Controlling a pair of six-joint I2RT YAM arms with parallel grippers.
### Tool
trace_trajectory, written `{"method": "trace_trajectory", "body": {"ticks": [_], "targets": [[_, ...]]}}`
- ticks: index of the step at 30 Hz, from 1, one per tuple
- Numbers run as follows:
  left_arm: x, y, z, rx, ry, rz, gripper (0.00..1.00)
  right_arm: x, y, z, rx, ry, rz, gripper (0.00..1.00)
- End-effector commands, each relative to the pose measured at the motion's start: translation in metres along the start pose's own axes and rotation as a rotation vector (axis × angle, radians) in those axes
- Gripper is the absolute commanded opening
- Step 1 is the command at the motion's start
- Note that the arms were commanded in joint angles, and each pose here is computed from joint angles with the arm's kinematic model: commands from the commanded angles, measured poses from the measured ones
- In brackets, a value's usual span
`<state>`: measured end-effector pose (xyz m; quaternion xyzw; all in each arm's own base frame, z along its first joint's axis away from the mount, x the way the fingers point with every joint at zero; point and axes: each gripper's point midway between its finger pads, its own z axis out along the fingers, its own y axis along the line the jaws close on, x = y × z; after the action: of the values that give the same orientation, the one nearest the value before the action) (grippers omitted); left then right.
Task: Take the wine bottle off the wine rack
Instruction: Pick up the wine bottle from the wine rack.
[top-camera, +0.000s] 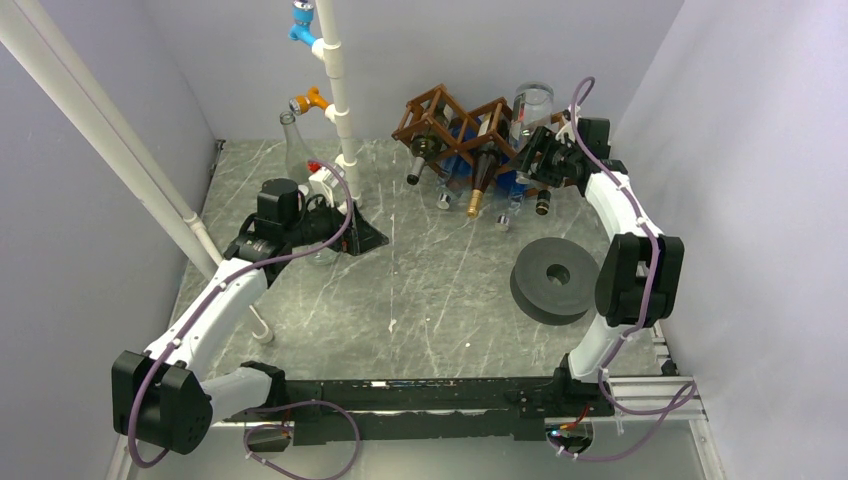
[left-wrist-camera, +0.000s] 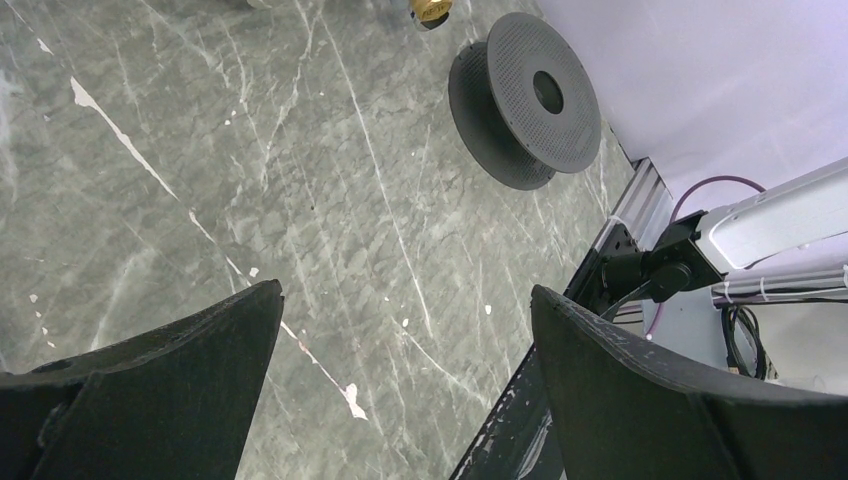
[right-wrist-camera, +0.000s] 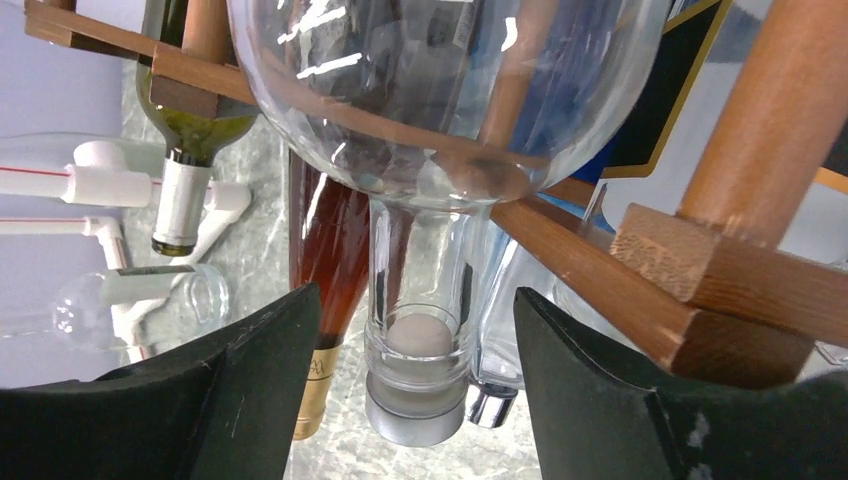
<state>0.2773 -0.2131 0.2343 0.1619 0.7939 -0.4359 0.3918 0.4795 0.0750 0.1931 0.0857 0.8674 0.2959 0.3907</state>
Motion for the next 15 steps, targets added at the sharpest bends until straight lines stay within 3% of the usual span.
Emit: {"method": "trace_trajectory", "body": {"ticks": [1, 15], "targets": [[-0.019, -0.012, -0.0071, 0.022, -0.045, 0.065, 1.0, -0.0272, 0.0204, 0.0027, -0.084, -0.066, -0.018, 0.72], [-0.0208, -0.012, -0.0088, 0.016, -0.055, 0.077, 1.0, -0.0281, 0.0276, 0.0057, -0.14, -0.072, -0.023, 0.63]]}}
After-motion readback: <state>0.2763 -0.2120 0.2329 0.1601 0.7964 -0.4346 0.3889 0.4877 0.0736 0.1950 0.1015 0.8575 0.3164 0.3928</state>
